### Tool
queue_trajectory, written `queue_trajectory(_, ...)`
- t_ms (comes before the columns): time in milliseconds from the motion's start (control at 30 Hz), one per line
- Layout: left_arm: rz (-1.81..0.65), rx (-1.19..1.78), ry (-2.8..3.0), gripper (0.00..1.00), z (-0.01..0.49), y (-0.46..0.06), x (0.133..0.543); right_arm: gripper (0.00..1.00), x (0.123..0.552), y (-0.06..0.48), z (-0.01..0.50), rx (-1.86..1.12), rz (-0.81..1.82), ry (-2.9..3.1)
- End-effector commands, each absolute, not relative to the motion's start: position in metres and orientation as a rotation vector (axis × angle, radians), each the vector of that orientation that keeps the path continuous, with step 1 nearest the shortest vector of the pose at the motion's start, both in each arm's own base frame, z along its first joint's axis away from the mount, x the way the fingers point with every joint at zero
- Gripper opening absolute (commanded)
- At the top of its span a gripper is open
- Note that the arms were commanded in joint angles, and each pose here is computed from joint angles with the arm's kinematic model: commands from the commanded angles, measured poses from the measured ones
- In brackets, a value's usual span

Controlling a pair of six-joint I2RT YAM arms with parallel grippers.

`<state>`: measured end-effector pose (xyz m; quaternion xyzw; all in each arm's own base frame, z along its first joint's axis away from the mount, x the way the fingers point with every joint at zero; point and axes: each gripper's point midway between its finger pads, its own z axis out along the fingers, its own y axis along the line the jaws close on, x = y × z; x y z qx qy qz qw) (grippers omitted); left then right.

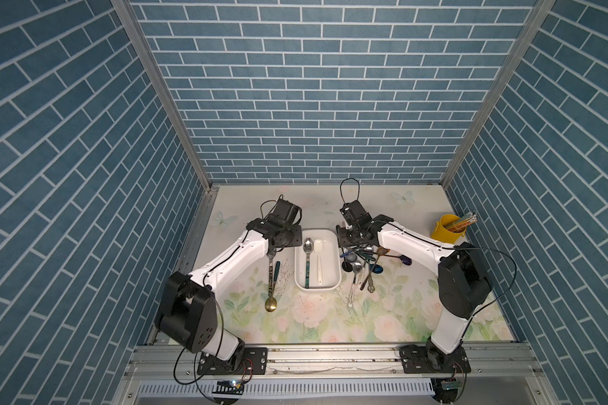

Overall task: Put the spoon into the storage box
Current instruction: Place the spoon in the storage box, then pick up the spoon from the center of the board.

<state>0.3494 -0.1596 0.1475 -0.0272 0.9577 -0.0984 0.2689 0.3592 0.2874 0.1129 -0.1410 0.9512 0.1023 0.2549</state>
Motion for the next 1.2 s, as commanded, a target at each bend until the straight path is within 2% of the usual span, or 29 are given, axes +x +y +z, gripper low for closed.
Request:
queue_trajectory(0, -0.124, -0.148, 2.656, 0.47, 0.119, -0.114, 0.334, 0.30, 0.360, 0.294, 0.109, -0.447, 0.285, 2.597)
queue_trajectory(267, -0.091, -0.223, 2.726, 0.47, 0.075, -0.074, 0.322, 0.33, 0.359, 0.293, 0.106, -0.468, 0.269, 2.610)
queue_trajectory(867, -0.011, -0.211, 2.818, 0.44, 0.015, -0.066, 0.309, 0.34, 0.345, 0.285, 0.107, -0.424, 0.262, 2.619)
queue_trajectory(1167, -0.009, -0.202, 2.837, 0.42, 0.006, -0.067, 0.312, 0.34, 0.343, 0.282, 0.108, -0.415, 0.255, 2.616)
